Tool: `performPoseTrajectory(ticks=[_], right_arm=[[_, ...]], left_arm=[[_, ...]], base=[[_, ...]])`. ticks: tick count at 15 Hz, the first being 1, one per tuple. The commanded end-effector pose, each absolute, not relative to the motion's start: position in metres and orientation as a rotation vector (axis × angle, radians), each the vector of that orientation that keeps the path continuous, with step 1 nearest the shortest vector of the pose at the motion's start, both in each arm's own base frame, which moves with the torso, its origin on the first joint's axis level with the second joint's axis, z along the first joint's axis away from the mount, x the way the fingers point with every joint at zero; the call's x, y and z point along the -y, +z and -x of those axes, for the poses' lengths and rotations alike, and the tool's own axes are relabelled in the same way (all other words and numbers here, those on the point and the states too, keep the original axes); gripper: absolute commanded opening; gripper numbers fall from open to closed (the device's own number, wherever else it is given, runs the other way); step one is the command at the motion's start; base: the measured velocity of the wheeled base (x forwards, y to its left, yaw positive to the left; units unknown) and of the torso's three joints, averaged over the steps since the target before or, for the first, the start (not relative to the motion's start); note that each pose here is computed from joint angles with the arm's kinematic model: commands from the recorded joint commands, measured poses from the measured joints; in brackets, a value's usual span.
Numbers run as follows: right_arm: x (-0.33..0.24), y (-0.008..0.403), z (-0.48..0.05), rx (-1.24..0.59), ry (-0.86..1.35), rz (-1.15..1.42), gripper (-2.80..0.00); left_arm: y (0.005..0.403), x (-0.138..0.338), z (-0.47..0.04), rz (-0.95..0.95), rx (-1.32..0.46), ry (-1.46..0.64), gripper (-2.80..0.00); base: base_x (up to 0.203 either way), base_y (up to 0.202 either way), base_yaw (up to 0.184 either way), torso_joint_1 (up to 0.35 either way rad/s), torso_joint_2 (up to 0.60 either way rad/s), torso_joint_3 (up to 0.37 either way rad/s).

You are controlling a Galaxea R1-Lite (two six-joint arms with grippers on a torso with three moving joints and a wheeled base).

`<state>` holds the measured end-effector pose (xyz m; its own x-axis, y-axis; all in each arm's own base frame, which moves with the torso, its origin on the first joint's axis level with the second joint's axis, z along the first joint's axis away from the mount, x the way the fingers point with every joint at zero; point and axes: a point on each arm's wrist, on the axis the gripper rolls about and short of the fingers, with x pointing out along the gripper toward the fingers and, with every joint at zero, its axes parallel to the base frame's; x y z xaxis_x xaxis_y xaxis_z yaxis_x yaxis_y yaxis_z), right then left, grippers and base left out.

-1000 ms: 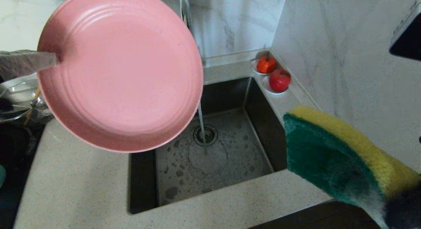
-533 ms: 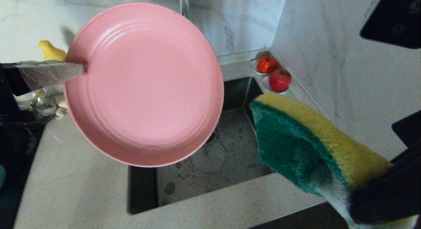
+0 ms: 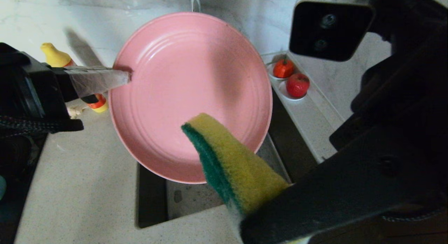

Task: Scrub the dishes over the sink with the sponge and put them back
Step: Wipe the plate

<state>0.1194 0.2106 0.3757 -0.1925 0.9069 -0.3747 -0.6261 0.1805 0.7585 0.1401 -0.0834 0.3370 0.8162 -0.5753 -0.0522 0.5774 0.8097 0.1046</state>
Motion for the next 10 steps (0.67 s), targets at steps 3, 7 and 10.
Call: performPoseTrajectory(ticks=[3,7,10], right_arm=[[-0.241,0.357,-0.138,-1.112,1.409,-0.345,-2.80],[-0.254,0.345,-0.147,-1.146,1.391,-0.340,-2.80],[-0.261,0.339,-0.152,-1.166,1.378,-0.342,-2.80]], left_arm=[[0.328,0.097,-0.150,-0.137,-0.062,-0.656,-2.80],[0.331,0.107,-0.156,-0.119,-0.016,-0.674,-2.80],[0.331,0.107,-0.156,-0.117,-0.016,-0.679,-2.80]], base=[[0.000,0.000,0.000,0.000,0.00,0.000],[0.000,0.000,0.000,0.000,0.00,0.000],[0.000,0.000,0.000,0.000,0.00,0.000]])
